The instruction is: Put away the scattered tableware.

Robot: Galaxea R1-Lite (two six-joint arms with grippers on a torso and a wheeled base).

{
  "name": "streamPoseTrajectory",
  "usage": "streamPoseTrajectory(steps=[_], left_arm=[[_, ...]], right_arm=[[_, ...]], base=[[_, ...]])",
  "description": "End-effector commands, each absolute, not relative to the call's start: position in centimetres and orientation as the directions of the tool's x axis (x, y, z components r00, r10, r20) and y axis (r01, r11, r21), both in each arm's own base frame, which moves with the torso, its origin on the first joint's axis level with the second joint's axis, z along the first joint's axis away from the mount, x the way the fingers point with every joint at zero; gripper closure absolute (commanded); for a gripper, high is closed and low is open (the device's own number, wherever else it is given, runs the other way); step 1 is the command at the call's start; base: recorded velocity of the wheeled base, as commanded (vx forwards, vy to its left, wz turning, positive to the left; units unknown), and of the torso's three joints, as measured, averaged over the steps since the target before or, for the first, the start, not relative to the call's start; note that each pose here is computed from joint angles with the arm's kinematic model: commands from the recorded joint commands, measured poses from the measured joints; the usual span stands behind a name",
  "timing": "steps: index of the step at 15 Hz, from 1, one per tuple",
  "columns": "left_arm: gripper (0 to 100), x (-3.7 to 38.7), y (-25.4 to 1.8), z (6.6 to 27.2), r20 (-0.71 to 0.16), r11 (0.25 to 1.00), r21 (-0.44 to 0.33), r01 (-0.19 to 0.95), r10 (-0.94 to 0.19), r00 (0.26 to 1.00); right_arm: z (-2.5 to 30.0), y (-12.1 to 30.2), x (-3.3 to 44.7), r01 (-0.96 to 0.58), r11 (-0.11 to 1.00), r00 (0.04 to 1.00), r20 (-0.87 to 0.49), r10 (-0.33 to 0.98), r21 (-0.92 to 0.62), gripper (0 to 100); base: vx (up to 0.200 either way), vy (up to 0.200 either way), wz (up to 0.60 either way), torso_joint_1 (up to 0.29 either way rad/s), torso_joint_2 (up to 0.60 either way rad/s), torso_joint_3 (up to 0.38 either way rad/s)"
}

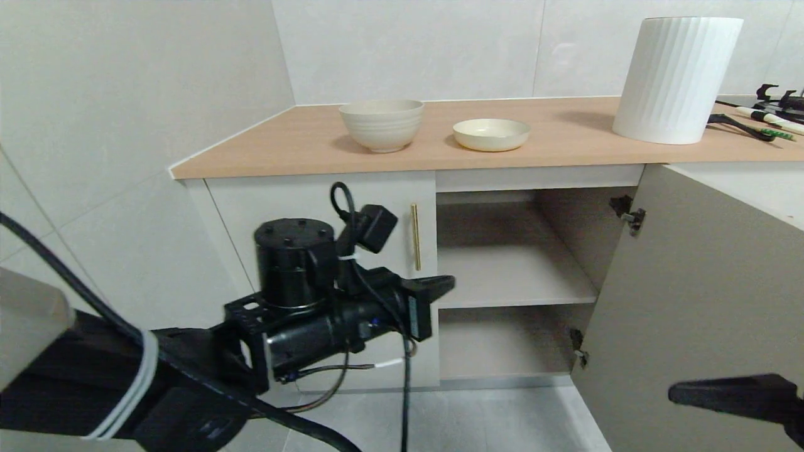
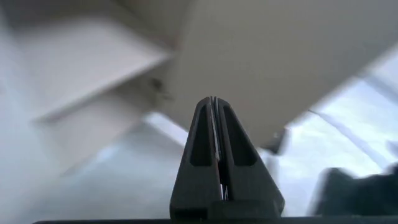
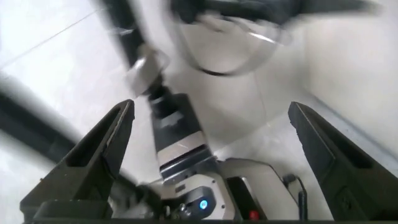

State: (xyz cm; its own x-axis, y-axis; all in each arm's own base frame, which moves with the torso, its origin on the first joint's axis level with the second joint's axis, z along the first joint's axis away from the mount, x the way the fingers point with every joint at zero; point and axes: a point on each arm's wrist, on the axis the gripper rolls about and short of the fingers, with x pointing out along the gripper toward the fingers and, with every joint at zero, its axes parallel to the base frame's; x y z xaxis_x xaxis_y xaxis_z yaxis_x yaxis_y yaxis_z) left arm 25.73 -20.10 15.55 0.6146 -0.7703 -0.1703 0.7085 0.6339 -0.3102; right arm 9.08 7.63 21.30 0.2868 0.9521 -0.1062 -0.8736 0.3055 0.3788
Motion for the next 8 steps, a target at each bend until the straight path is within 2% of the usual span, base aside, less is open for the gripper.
streamPoseTrajectory(steps=[1, 3, 4, 6, 8], left_arm=[[100, 24.9, -14.9, 17.3, -0.135, 0.721, -0.216, 0.659, -0.690, 0.711], [100, 23.5, -10.0, 17.9, -0.135, 0.812, -0.143, 0.566, -0.582, 0.802], [100, 23.2, -8.9, 18.3, -0.139, 0.831, -0.136, 0.539, -0.555, 0.820], [100, 22.3, -8.0, 19.9, -0.138, 0.845, -0.127, 0.519, -0.533, 0.835], [100, 22.0, -7.8, 21.6, -0.160, 0.860, -0.127, 0.493, -0.509, 0.846]], right_arm=[[23.2, 10.5, 15.6, -0.780, 0.413, 0.334, -0.245, 0.910, 0.471, 0], [23.4, 12.1, 18.7, -0.781, 0.460, 0.363, -0.292, 0.885, 0.423, 0], [23.9, 12.7, 19.6, -0.783, 0.465, 0.372, -0.289, 0.882, 0.414, 0], [24.9, 13.2, 20.7, -0.781, 0.470, 0.378, -0.287, 0.880, 0.411, 0], [25.4, 14.1, 20.9, -0.702, 0.545, 0.405, -0.372, 0.835, 0.460, 0]], base=[[0.000, 0.000, 0.00, 0.000, 0.00, 0.000], [0.000, 0.000, 0.00, 0.000, 0.00, 0.000], [0.000, 0.000, 0.00, 0.000, 0.00, 0.000], [0.000, 0.000, 0.00, 0.000, 0.00, 0.000], [0.000, 0.000, 0.00, 0.000, 0.00, 0.000]])
